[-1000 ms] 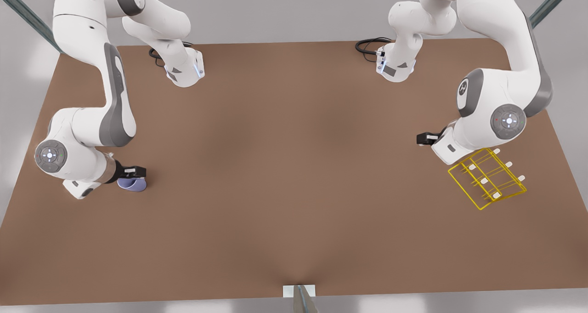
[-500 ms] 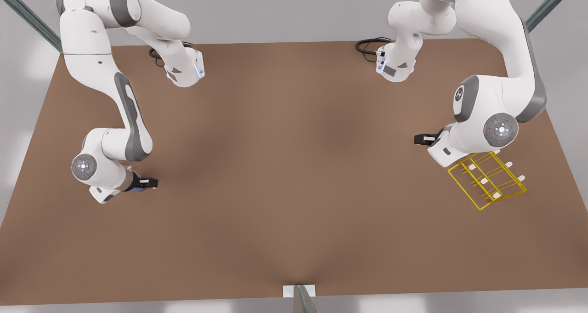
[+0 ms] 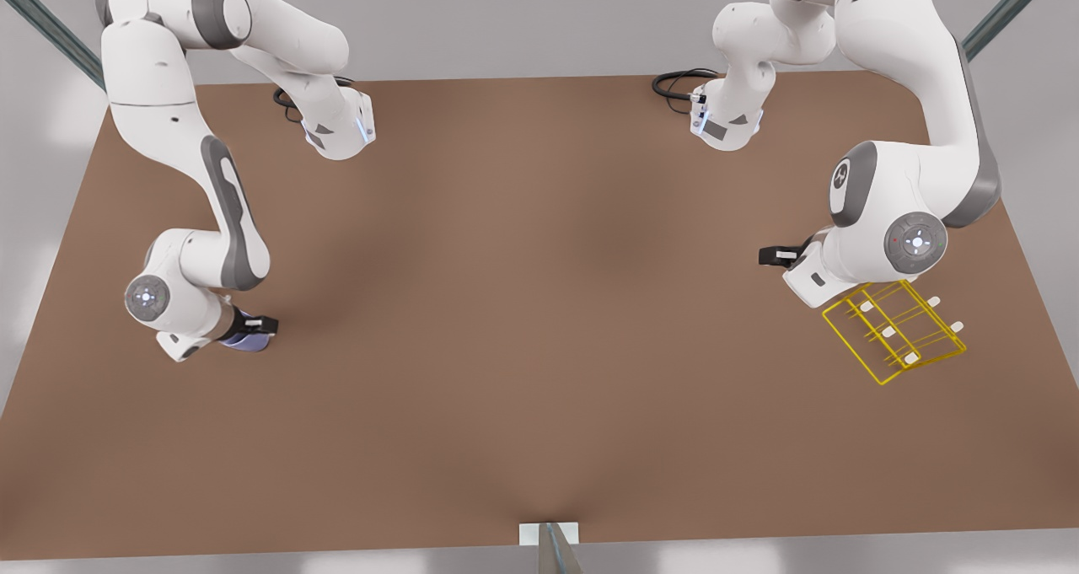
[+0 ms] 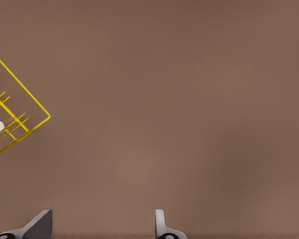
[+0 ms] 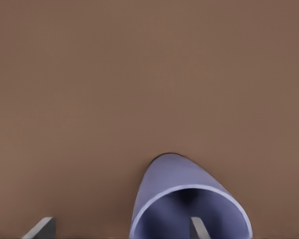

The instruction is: Place the cup on the cup holder

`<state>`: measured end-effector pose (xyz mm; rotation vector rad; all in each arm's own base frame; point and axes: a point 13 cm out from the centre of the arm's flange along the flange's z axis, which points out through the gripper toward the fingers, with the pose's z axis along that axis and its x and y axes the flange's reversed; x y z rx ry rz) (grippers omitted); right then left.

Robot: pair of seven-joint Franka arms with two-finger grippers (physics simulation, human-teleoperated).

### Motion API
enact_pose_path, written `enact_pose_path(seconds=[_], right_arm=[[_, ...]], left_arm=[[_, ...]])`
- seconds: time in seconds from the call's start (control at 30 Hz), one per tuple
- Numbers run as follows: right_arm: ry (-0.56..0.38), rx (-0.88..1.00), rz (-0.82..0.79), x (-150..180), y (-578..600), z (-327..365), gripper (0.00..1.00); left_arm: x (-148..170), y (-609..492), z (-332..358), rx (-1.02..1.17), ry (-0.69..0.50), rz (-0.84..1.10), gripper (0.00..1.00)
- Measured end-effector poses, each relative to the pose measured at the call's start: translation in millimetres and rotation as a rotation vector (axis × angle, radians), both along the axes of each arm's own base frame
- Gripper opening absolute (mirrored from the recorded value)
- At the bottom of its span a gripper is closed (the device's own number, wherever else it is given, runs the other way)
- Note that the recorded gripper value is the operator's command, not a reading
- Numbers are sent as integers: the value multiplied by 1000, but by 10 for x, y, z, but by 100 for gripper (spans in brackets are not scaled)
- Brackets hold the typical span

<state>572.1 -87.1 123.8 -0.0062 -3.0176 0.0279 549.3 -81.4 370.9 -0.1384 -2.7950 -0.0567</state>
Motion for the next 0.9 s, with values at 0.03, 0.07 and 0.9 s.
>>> enact_pose_path(seconds=[0.03, 0.07, 0.9], right_arm=[[7, 1, 2, -18, 4, -46, 100], [13, 3, 4, -33, 3, -91, 100], [-47, -4, 82, 146, 123, -5, 21]], left_arm=[[0, 0, -3, 0, 1, 0, 100], [-1, 0, -4, 0, 1, 0, 100], [-18, 3, -66, 5, 22, 2, 100]])
